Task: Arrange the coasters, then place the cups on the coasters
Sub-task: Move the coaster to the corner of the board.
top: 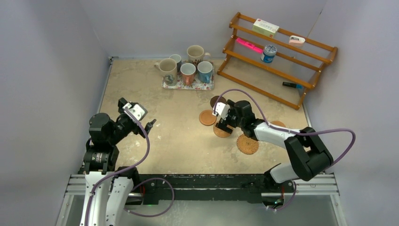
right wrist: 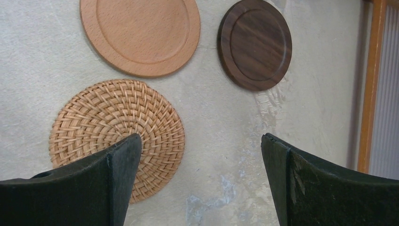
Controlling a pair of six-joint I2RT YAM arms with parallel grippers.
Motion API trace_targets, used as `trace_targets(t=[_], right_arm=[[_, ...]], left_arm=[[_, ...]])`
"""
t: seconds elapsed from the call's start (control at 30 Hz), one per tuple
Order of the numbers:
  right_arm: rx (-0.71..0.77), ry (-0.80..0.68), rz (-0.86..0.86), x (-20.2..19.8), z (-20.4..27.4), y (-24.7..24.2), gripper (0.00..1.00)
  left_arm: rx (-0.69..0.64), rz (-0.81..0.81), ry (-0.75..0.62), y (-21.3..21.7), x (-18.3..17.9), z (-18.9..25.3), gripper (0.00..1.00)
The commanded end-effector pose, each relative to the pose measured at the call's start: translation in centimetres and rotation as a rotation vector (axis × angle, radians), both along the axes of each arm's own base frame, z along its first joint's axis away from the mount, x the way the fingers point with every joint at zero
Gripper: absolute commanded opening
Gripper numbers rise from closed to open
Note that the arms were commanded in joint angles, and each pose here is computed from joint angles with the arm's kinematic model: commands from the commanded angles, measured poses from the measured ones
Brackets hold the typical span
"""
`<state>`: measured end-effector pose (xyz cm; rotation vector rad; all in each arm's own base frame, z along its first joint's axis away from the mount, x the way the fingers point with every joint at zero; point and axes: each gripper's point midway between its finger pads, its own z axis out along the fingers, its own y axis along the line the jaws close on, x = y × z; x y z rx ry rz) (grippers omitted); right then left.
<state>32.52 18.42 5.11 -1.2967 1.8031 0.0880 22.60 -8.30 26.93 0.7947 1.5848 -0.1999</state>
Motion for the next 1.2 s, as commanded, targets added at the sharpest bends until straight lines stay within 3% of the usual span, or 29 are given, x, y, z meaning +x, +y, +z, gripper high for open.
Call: trace_targets(t=[0.0, 0.63, 1.0, 1.17], right_arm=[[-0.051, -0.010, 0.055, -0.2, 1.7, 0.0, 0.99], [-0.429, 0.143, 0.032, -7.6, 0.7, -9.8, 0.99], [-0.494, 0.218, 0.034, -9.7, -1.8, -11.5, 0.99], [-0.494, 0.258, 0.118, -10.9, -3.4, -11.0, 0.99]], left_arm=[[0.011, -0.035, -0.027, -0.5, -0.1, 0.3, 1.00], [0.012, -0.044, -0.026, -0.6, -0.3, 0.3, 1.00], [0.013, -0.040, -0.019, -0.5, -0.2, 0.1, 1.00], [0.013, -0.042, -0.020, -0.5, -0.2, 0.1, 1.00]])
